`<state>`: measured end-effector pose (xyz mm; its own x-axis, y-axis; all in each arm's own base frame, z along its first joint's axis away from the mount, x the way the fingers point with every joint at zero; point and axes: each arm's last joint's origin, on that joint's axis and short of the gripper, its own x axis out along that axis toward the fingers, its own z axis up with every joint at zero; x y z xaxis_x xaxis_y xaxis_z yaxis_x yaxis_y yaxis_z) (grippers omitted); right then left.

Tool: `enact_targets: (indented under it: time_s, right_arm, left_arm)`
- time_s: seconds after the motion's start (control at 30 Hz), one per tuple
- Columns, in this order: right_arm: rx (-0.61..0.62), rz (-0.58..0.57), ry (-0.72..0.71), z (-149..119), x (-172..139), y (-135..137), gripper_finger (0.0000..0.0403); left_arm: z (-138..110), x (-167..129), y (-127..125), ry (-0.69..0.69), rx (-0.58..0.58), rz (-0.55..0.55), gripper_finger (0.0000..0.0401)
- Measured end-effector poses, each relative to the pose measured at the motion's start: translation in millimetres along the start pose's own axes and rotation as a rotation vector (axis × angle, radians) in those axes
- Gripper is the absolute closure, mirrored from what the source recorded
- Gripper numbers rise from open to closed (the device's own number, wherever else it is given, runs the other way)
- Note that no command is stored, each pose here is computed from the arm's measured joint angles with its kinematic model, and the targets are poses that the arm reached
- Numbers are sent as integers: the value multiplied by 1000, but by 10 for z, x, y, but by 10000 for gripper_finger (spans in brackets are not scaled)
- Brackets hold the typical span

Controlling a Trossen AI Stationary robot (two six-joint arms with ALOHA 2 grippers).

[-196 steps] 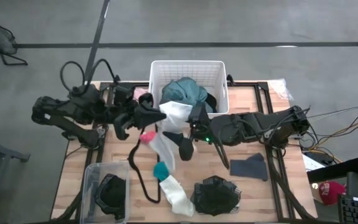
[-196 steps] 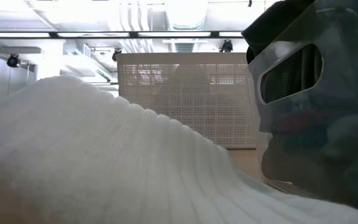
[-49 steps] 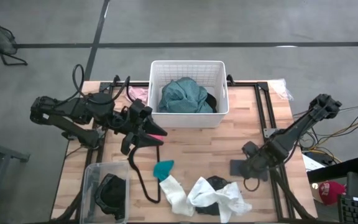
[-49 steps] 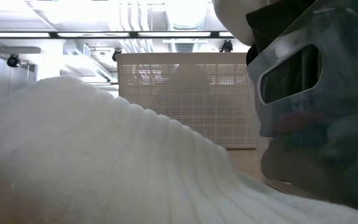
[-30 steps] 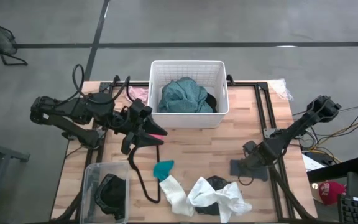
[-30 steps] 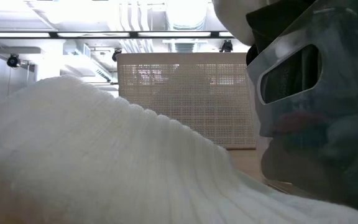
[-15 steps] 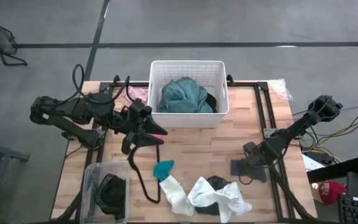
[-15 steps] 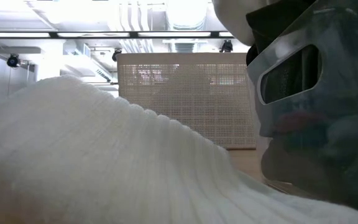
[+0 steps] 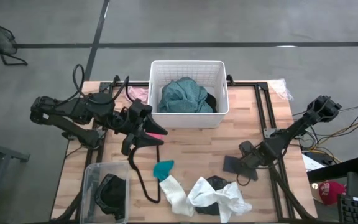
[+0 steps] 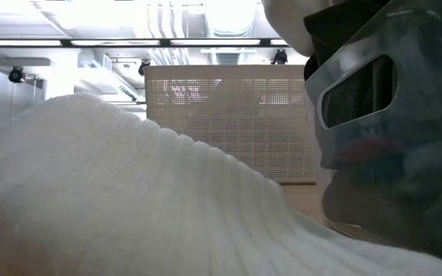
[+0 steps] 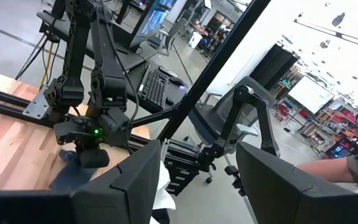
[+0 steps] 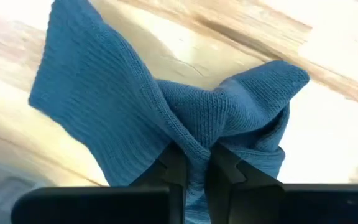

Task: Pick & Place Cloths
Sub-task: Put the black boxer into the right transparent bin

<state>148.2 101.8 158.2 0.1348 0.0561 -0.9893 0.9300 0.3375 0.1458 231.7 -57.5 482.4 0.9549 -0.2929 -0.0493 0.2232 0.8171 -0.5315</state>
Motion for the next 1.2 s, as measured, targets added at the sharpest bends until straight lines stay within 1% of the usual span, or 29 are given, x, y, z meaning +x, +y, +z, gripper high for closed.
enact_targets:
  time_s: [0.33,0.43,0.5,0.57,0.67,0.73,0.83,0.9,0.97,1.03,1.07,1.2]
  right_arm:
    - [6,-12,-7,12,-16,-1,381]
    - [-4,2,-17,11,-35,21,379]
    - [-4,8,-24,12,-41,29,366]
    - [-5,5,-25,13,-41,25,343]
    - [-15,5,-30,15,-39,24,303]
    - [-15,11,-59,23,-38,24,277]
    - [-13,24,-111,38,-40,27,242]
    - [-4,31,-136,46,-41,29,221]
    - [5,37,-150,49,-42,32,201]
    - [8,37,-152,50,-42,30,185]
    - [8,37,-153,50,-42,31,177]
    - [9,40,-166,54,-42,31,151]
  left_arm:
    - [-2,1,1,1,-2,0,185]
    - [-19,-6,1,30,-22,-13,185]
    - [-54,-32,2,91,-58,-37,185]
    - [-115,-79,4,192,-127,-64,185]
    - [-255,-191,-38,388,-232,-104,188]
    - [-390,-294,-100,528,-305,-90,190]
    - [-614,-470,-206,738,-392,-24,192]
    - [-773,-584,-264,882,-450,64,192]
    - [-925,-687,-323,995,-483,178,192]
    - [-1061,-750,-384,1042,-481,290,192]
    - [-1126,-760,-410,1046,-470,324,192]
    - [-1397,-687,-445,1079,-470,398,192]
